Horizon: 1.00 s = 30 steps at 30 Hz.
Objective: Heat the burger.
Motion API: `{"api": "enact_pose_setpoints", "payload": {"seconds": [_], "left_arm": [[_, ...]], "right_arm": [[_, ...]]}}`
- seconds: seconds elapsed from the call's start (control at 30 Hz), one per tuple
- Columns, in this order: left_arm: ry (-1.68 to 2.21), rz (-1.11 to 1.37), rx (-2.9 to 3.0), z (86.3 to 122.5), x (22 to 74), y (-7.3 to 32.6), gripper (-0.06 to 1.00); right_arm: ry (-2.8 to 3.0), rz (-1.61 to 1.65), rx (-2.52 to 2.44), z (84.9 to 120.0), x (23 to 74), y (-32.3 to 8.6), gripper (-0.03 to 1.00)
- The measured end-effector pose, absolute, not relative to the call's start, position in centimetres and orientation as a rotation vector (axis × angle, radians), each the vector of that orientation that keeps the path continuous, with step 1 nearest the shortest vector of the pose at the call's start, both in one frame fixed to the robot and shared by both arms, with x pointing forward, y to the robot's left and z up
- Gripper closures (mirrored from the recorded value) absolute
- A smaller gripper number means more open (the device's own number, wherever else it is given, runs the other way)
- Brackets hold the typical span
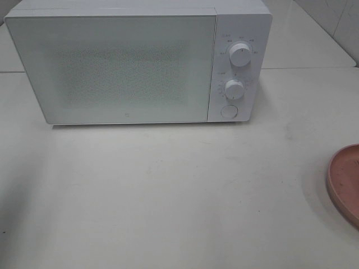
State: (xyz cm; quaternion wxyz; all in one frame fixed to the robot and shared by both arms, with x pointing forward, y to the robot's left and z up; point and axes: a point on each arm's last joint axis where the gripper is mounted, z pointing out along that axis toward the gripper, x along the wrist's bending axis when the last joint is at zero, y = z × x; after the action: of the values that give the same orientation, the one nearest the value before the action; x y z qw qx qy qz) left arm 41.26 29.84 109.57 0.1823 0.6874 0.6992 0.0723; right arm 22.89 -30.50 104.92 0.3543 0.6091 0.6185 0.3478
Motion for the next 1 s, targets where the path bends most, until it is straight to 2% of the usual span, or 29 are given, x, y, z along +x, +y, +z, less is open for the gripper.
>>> {"api": "enact_pose_setpoints", "payload": {"seconds": [0.07, 0.23, 0.37, 0.43, 0.7, 1.0], "left_arm": [[1.969, 0.352, 1.892, 111.1, 38.9, 30.2, -0.05], [1.915, 0.439, 1.861, 111.5, 36.0, 30.1, -0.05], [1.857, 0.494, 1.866, 111.0, 33.8, 29.9, -0.05], [1.77, 0.56, 1.864, 109.3, 31.1, 29.6, -0.05], [1.674, 0.658, 1.824, 105.7, 27.5, 29.2, -0.05], [1.452, 0.897, 1.648, 105.8, 23.6, 28.9, -0.05]], "right_arm": [[1.599, 0.899, 1.574, 104.9, 22.9, -30.5, 0.2], [1.599, 0.899, 1.574, 104.9, 22.9, -30.5, 0.2], [1.599, 0.899, 1.574, 104.9, 22.9, -30.5, 0.2], [1.599, 0.899, 1.574, 104.9, 22.9, -30.5, 0.2], [1.599, 0.899, 1.574, 104.9, 22.9, -30.5, 0.2], [1.599, 0.899, 1.574, 104.9, 22.9, -30.5, 0.2]]}}
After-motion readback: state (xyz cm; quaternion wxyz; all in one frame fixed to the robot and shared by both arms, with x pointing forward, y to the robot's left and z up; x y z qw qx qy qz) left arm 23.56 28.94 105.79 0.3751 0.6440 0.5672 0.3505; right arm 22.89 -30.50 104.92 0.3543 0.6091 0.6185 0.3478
